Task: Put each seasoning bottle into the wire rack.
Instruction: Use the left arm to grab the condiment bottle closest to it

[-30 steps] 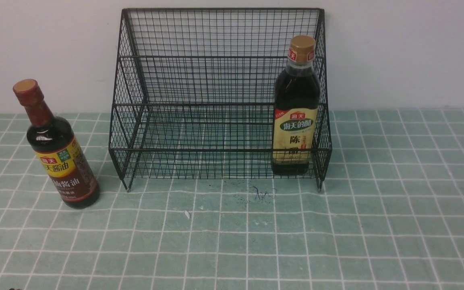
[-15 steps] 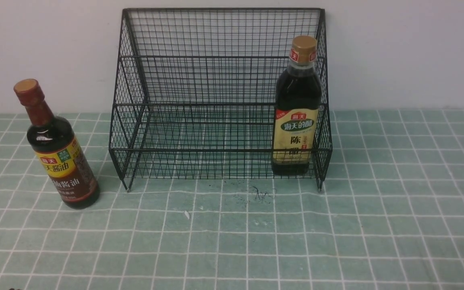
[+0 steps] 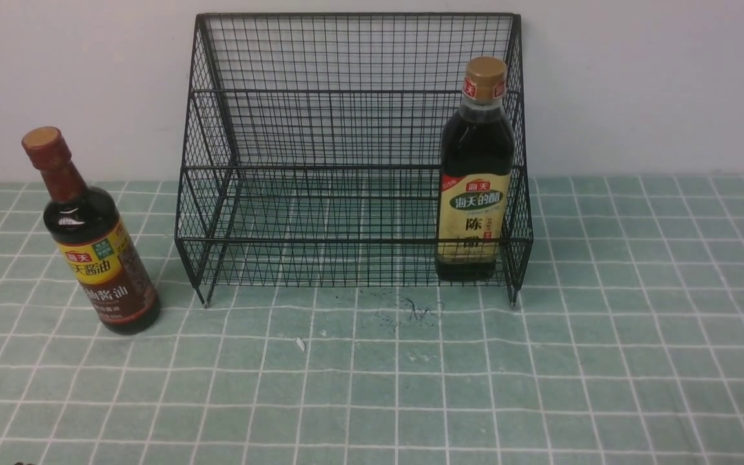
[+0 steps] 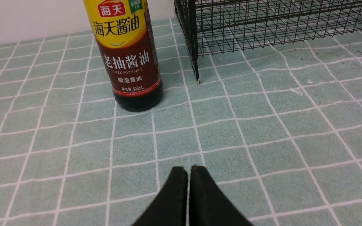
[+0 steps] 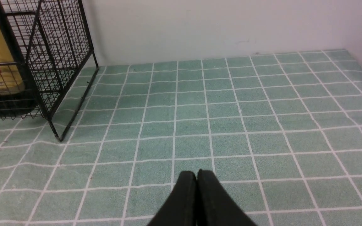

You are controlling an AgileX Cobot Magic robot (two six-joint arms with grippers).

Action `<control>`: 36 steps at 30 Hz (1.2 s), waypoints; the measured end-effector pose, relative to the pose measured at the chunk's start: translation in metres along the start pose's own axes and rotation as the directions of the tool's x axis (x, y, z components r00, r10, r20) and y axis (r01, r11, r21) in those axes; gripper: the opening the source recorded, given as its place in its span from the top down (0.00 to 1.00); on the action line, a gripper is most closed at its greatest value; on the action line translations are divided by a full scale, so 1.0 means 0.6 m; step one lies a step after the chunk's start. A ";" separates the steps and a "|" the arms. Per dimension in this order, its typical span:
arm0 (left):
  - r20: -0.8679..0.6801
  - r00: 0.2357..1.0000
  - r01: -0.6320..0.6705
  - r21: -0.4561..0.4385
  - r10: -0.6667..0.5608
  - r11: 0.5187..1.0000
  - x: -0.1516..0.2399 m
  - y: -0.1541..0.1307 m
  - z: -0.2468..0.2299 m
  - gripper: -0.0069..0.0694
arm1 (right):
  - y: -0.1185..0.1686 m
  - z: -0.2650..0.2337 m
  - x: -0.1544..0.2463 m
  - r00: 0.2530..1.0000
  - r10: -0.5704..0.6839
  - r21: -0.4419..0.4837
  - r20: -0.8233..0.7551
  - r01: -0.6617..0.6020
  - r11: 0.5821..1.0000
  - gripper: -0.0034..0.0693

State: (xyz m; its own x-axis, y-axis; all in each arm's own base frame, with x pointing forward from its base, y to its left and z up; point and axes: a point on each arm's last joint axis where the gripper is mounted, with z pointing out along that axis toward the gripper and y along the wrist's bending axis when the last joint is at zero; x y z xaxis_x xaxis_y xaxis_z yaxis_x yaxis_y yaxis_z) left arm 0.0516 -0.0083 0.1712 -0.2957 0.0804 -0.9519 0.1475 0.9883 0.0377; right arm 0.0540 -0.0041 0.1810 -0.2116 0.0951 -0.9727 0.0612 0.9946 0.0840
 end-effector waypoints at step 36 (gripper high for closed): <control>0.240 0.921 0.300 0.072 -0.308 0.951 -0.036 0.001 -0.004 0.92 | 0.000 0.000 0.000 1.000 -0.007 0.000 0.000 0.007 1.000 0.97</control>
State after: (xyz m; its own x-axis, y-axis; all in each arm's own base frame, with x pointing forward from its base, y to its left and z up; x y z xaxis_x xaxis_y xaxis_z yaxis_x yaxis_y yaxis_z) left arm 0.0558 -0.0093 0.1927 -0.0913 -0.2617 -0.9608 0.1198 0.9549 -0.2715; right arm 0.0540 -0.0041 0.1810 -0.2120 0.0886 -0.9732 0.0598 0.9952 0.0775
